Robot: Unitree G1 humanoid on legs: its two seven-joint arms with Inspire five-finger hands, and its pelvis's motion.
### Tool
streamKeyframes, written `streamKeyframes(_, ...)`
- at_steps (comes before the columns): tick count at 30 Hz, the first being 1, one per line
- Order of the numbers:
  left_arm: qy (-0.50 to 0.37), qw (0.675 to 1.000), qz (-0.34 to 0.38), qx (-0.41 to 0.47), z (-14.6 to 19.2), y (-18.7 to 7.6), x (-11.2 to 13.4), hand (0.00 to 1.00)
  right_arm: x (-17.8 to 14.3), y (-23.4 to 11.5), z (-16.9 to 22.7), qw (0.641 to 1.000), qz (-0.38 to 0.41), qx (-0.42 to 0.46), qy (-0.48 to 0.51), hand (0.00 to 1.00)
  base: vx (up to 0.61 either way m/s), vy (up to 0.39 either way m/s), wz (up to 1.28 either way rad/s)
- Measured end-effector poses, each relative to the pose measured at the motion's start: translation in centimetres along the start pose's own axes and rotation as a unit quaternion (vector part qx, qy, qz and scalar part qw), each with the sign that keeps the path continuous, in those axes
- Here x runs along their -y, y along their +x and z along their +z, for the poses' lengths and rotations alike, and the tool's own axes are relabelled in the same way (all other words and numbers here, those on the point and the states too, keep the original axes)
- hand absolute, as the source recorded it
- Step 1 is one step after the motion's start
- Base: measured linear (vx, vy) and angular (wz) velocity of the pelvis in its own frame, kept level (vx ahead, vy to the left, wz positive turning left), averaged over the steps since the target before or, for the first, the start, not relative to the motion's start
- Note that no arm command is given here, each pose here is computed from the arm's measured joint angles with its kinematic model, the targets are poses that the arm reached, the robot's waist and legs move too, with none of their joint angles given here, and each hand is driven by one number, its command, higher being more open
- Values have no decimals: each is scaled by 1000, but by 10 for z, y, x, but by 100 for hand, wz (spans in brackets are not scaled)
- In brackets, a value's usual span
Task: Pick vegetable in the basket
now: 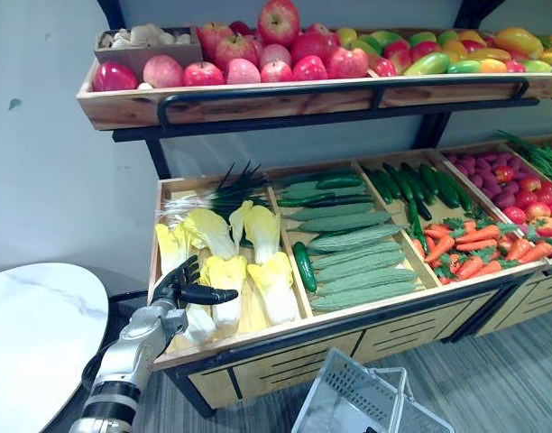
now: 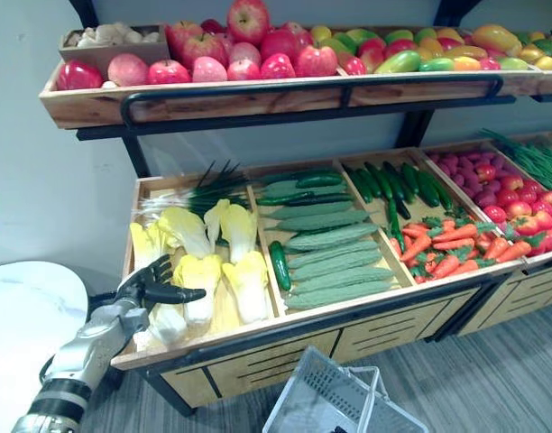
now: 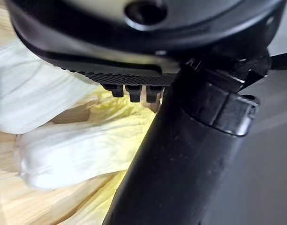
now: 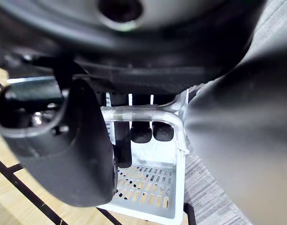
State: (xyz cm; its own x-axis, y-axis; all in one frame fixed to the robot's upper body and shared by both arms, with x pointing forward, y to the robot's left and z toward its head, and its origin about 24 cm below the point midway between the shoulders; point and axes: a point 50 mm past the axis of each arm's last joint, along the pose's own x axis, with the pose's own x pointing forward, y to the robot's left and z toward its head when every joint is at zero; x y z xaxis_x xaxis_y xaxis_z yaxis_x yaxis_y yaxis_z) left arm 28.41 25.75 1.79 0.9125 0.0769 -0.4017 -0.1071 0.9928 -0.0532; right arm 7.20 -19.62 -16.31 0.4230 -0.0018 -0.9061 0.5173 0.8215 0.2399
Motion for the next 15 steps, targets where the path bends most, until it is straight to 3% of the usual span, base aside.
streamKeyframes(4,28,1000,-2,-3,-2,4,-1,100,-3,0,4,1000,5,8,-2,0,-114,-20,-4)
streamKeyframes(14,85,995,39,30,32,28,3,100,-15,5,27,999,23,47,-15,0,-5,12,-7)
streamKeyframes(15,80,995,54,35,34,29,1,0,-15,5,30,998,23,51,-18,0,3,-31,-2)
